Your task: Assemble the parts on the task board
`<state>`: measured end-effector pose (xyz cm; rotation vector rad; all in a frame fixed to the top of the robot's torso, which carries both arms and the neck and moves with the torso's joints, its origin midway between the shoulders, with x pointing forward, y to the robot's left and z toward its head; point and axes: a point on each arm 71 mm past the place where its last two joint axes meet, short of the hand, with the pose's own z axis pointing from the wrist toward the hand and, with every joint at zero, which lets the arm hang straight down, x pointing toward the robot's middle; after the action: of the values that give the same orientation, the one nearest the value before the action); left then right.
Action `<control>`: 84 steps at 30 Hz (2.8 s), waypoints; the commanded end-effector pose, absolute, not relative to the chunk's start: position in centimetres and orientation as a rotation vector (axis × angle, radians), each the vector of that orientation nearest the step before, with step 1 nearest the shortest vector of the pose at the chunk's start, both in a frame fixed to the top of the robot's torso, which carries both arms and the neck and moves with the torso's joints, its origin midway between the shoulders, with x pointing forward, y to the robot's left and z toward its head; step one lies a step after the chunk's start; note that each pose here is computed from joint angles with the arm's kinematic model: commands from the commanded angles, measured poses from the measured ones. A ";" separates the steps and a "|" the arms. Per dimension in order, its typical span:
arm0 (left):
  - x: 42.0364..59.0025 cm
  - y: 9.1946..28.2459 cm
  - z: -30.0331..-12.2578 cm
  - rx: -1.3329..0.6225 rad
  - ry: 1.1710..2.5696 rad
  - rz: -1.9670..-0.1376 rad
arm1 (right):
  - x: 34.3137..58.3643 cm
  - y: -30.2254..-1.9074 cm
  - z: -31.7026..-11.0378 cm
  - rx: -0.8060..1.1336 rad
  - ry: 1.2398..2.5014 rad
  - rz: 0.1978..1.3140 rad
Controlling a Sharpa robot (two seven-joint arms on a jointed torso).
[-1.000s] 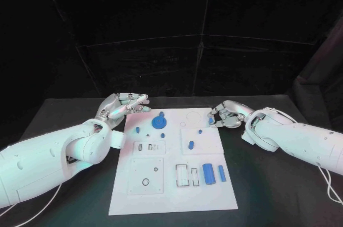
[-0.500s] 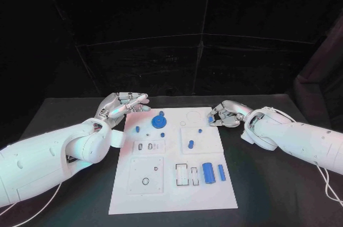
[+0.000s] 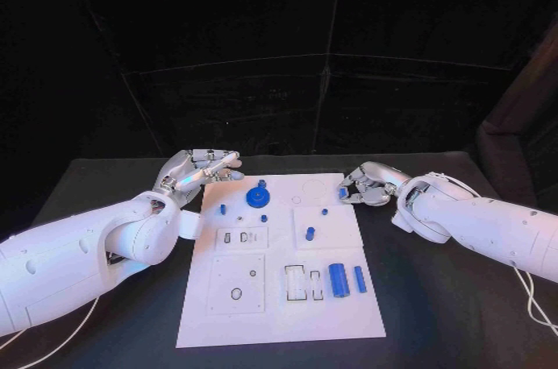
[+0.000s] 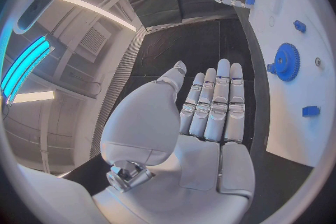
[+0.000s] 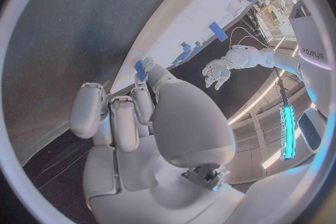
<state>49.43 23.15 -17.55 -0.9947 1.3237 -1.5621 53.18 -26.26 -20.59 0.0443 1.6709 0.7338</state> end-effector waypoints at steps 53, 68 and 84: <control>49.4 23.1 -17.1 -0.980 1.311 -1.569 | 45.8 -4.0 -20.3 -0.195 1.632 0.792; 49.5 23.0 -17.2 -0.981 1.315 -1.570 | 45.6 -3.1 -21.4 -0.235 1.675 0.788; 49.5 23.1 -17.2 -0.983 1.317 -1.570 | 45.3 -3.3 -21.9 -0.291 1.717 0.764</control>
<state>49.54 23.15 -17.36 -0.9933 1.3196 -1.5582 45.45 -3.27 -21.42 -0.2468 1.6836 0.7877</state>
